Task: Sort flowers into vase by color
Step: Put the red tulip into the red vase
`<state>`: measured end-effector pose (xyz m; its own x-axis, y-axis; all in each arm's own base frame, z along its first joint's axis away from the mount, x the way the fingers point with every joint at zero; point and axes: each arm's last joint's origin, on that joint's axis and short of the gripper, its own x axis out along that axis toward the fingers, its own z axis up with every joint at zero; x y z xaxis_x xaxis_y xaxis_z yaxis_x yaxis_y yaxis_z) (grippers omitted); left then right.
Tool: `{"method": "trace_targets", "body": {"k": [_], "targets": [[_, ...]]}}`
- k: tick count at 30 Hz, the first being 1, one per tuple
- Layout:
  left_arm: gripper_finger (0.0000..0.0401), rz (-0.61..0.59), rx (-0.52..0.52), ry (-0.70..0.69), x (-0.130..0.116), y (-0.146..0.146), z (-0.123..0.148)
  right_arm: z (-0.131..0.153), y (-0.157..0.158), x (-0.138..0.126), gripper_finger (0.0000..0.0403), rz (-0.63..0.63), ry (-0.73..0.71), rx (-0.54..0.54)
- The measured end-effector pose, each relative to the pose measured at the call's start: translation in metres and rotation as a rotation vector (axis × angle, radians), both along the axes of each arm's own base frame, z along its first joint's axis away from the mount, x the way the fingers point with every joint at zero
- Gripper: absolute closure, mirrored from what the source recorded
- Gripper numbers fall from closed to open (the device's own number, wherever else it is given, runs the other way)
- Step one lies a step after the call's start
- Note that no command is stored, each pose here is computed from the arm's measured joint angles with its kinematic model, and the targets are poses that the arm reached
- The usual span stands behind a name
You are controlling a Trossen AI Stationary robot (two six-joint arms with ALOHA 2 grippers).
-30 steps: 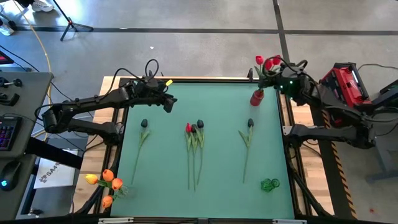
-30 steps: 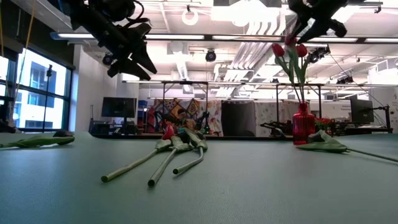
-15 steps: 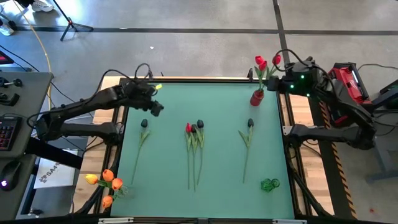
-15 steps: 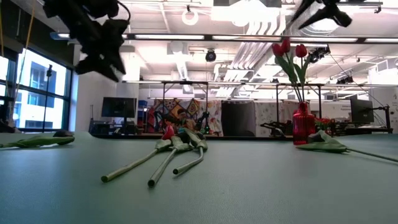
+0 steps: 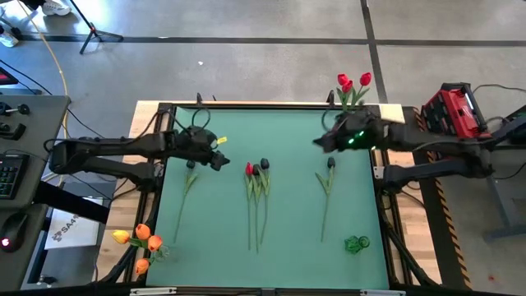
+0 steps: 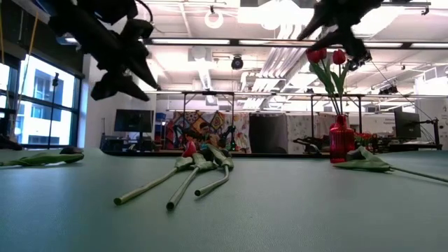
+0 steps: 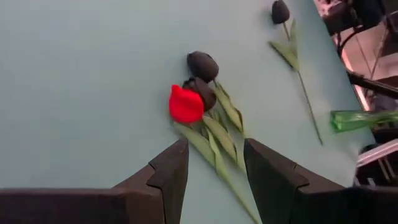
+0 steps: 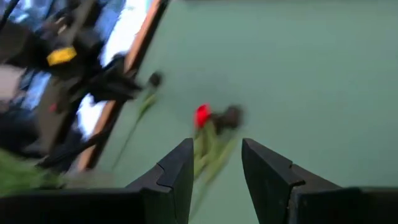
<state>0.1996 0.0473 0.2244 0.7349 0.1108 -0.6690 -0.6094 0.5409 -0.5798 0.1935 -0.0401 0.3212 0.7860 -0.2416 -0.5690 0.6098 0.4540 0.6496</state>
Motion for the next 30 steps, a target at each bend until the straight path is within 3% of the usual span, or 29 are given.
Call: {"method": "trace_targets", "body": {"k": [6,11,19,30], "targets": [[0.0258,0.034,0.083,0.024,0.019,0.002,-0.026,-0.034,0.02,0.04,0.0279,0.108,-0.06,0.051],[0.0258,0.009,-0.025,-0.038,0.042,-0.003,-0.044,-0.04,0.033,0.055,0.0279,0.141,-0.047,0.055],[0.0259,0.096,-0.235,0.062,0.06,-0.036,-0.083,-0.042,0.046,0.055,0.0279,0.163,-0.02,0.064],[0.0259,0.107,-0.337,0.092,0.077,-0.087,-0.111,-0.042,0.061,0.054,0.0279,0.18,-0.014,0.048]]}}
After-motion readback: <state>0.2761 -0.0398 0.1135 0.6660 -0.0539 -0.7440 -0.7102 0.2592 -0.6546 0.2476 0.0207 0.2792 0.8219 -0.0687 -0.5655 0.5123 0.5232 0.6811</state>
